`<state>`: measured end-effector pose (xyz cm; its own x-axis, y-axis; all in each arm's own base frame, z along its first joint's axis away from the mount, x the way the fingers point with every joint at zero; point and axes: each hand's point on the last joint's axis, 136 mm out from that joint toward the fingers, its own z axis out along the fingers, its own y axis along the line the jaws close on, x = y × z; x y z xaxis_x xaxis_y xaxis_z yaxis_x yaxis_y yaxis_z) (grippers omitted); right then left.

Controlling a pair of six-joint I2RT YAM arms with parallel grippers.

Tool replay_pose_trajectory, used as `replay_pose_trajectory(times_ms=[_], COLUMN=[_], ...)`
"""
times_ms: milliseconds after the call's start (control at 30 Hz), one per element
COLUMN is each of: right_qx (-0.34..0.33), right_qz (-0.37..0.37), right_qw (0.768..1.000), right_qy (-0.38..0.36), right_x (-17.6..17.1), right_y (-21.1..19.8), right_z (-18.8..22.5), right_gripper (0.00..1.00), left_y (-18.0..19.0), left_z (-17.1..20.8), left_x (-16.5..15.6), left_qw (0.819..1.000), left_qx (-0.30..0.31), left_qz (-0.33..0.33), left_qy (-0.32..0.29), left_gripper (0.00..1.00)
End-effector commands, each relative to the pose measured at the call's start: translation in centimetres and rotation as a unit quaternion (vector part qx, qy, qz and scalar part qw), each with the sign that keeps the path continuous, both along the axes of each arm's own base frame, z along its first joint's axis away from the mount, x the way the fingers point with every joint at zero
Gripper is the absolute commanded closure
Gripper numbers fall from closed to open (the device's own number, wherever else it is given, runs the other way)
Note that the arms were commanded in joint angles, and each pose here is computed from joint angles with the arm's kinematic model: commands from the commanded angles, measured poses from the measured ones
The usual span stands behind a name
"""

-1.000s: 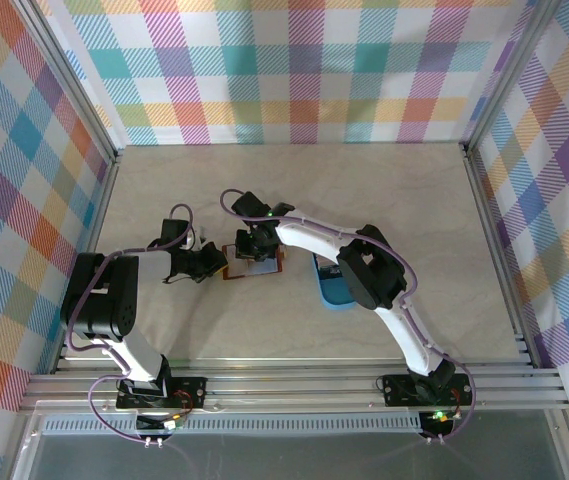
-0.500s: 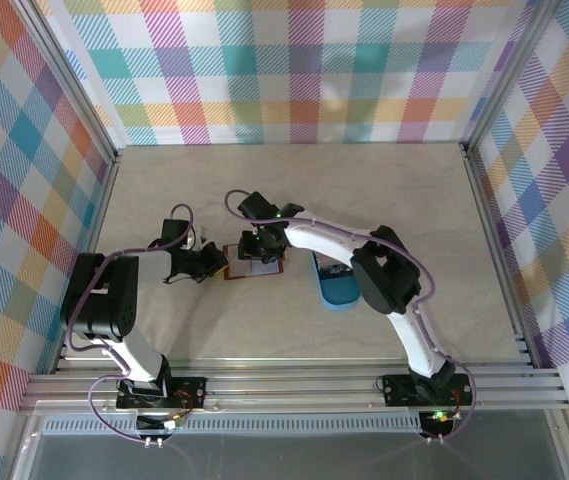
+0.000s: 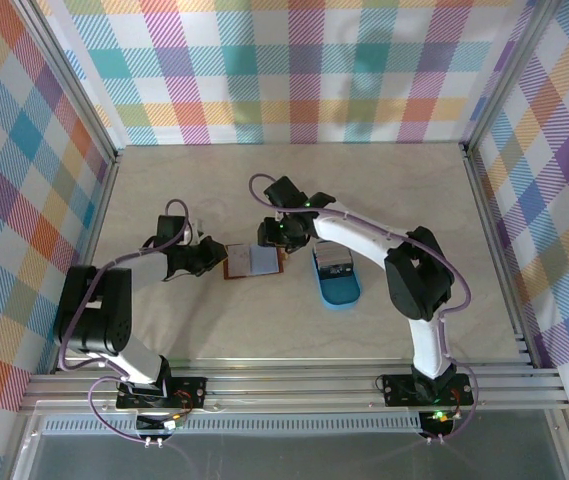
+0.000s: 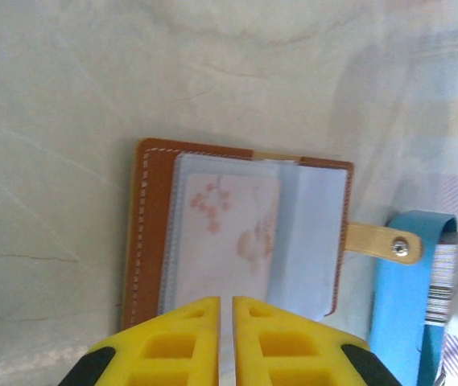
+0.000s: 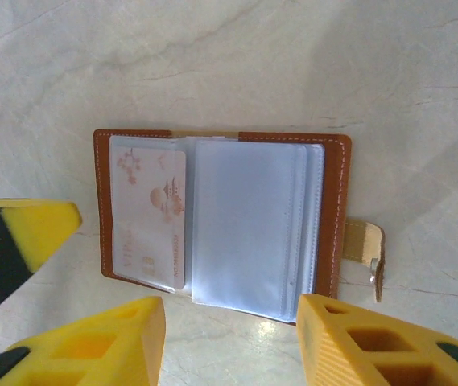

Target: Put the credit cards into the card holder

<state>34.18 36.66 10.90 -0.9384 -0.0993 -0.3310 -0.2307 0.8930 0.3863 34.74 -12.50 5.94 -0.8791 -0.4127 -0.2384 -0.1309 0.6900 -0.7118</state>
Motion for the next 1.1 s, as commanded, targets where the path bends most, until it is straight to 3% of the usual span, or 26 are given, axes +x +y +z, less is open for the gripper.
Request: replay_pose_trajectory(times_ms=[0,567,1067], right_qx=[-0.027,-0.098,-0.112], right_qz=[0.024,0.014,0.015], right_qw=[0.999,0.994,0.993], right_qy=[-0.008,0.039,0.046], right_x=[-0.3,0.7,0.8], right_y=[0.6,2.5,2.5], right_z=[-0.4,-5.7,-7.1], right_gripper=[0.52,0.44,0.41], left_y=[-0.5,-0.5,-0.4], left_z=[1.2,-0.3,-2.2], left_x=[-0.7,-1.4,-1.6], left_qw=[1.0,1.0,0.999], left_qx=[-0.016,-0.017,-0.01], left_qz=[-0.003,-0.007,-0.003], left_qy=[0.003,0.022,0.038], left_gripper=[0.87,0.86,0.86])
